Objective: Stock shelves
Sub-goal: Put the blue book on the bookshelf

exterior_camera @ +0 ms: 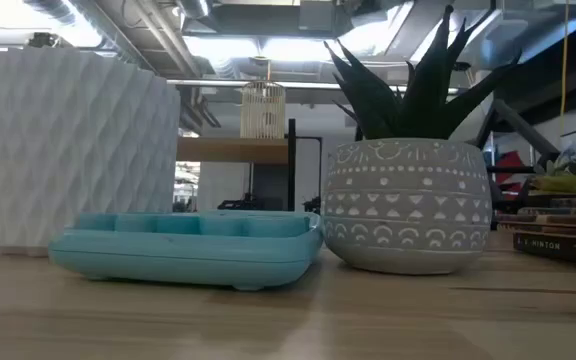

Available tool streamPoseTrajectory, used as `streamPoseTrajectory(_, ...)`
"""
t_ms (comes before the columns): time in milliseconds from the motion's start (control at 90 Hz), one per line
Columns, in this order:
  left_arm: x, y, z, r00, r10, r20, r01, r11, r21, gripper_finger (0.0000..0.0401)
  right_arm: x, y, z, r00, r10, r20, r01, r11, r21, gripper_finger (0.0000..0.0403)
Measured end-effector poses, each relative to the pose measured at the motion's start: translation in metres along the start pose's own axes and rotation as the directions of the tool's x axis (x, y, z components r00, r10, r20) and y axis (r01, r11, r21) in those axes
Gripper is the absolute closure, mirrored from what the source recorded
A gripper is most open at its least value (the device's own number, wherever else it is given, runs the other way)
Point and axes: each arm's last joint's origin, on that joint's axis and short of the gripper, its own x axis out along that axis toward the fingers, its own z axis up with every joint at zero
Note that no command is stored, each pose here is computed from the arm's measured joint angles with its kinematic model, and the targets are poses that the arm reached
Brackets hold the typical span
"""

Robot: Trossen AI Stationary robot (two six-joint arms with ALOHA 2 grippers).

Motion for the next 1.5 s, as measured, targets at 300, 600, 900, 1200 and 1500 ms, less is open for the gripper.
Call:
streamPoseTrajectory(300,-0.014,-0.005,-0.003,0.942,0.153,-0.300,-0.122,0.985,0.120,0.0262,-0.011,-0.014,-0.007,0.996,-0.094,0.002,0.094,0.995,0.015,0.0400)
streamPoseTrajectory(600,0.011,-0.005,-0.032,0.938,0.085,-0.337,-0.113,0.991,-0.067,0.0262,-0.016,-0.039,0.031,0.971,-0.077,0.225,0.054,0.993,0.105,0.0400)
streamPoseTrajectory(900,0.029,0.016,-0.039,0.926,0.172,-0.336,-0.234,0.960,-0.156,0.0262,-0.003,-0.042,0.028,0.973,-0.058,0.223,0.028,0.990,0.138,0.0400)
streamPoseTrajectory(1200,0.022,0.018,-0.026,0.941,0.191,-0.279,-0.243,0.956,-0.167,0.0262,0.016,-0.036,0.015,0.989,-0.035,0.145,0.010,0.985,0.170,0.0394)
streamPoseTrajectory(1500,0.021,0.017,-0.025,0.939,0.193,-0.284,-0.244,0.957,-0.156,0.0262,0.029,-0.030,-0.002,0.998,-0.055,0.034,0.047,0.981,0.189,0.0371)
